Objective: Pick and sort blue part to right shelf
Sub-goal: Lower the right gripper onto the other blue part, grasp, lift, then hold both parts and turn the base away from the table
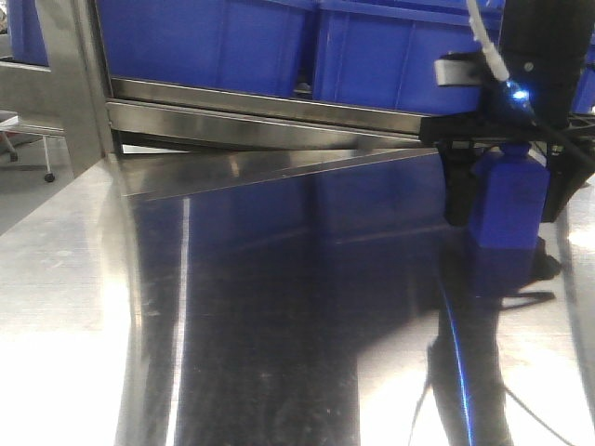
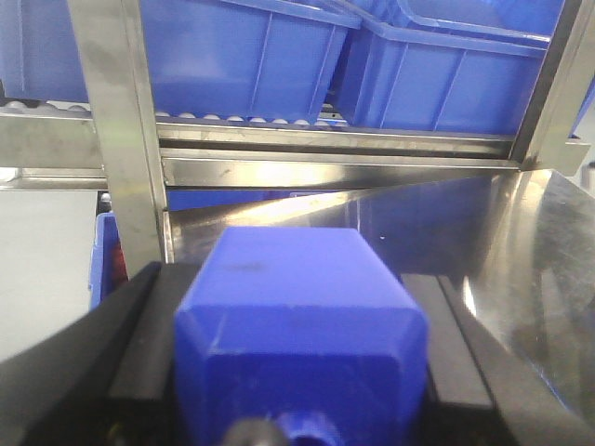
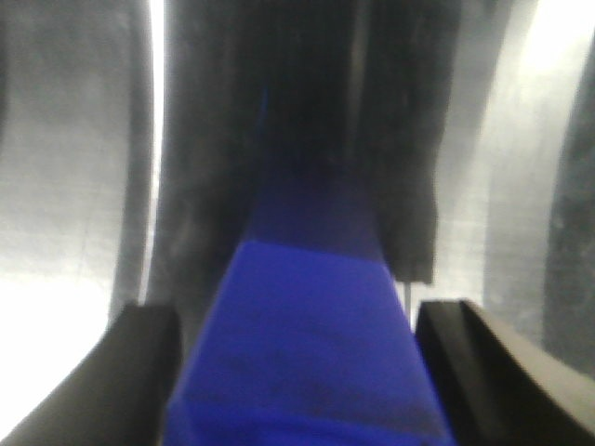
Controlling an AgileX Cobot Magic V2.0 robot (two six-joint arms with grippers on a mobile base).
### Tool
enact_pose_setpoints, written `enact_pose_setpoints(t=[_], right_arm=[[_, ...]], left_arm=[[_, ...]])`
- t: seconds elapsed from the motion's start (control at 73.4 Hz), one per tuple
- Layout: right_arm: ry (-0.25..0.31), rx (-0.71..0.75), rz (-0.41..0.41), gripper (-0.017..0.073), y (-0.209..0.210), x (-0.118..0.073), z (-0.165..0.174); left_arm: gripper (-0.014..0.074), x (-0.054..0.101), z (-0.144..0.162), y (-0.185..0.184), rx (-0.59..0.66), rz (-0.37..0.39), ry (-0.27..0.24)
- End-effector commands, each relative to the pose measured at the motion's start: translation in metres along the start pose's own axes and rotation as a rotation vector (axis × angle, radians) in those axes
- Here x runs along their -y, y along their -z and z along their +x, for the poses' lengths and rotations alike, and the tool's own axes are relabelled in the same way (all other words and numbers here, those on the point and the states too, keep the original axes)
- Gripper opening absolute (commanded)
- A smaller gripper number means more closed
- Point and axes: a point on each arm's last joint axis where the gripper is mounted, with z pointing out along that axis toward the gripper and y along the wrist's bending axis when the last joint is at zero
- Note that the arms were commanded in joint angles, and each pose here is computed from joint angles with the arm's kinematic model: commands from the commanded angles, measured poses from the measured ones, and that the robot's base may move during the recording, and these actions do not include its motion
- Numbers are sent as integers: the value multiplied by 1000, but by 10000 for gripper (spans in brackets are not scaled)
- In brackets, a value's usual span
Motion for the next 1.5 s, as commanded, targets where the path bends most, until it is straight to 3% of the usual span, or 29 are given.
enact_pose_setpoints(t=[0.0, 0.068, 0.164, 0.273, 0.559, 0.845, 1.186, 1.485], right_arm=[[-2, 93, -17, 453, 25, -1, -6], [-2, 106, -20, 323, 28, -1, -6], [-1, 144, -28, 234, 37, -1, -7], [1, 215, -41, 228, 57, -2, -6], [35, 420, -29, 228, 118, 6, 18], [82, 579, 3, 228, 142, 25, 90], [102, 812, -36, 228, 149, 48, 201], [107, 1149, -57, 228, 191, 64, 275]], left_arm=[[242, 3, -18, 4, 125, 25, -6], [242, 3, -18, 4, 125, 25, -6], [242, 3, -19, 5, 128, 24, -9], [242, 1, -18, 13, 158, 12, -42], [242, -5, 8, 44, 236, -26, -34], [242, -9, 35, 58, 276, -43, -30], [242, -9, 40, 57, 247, -49, -31], [242, -10, 42, 56, 227, -53, -30]])
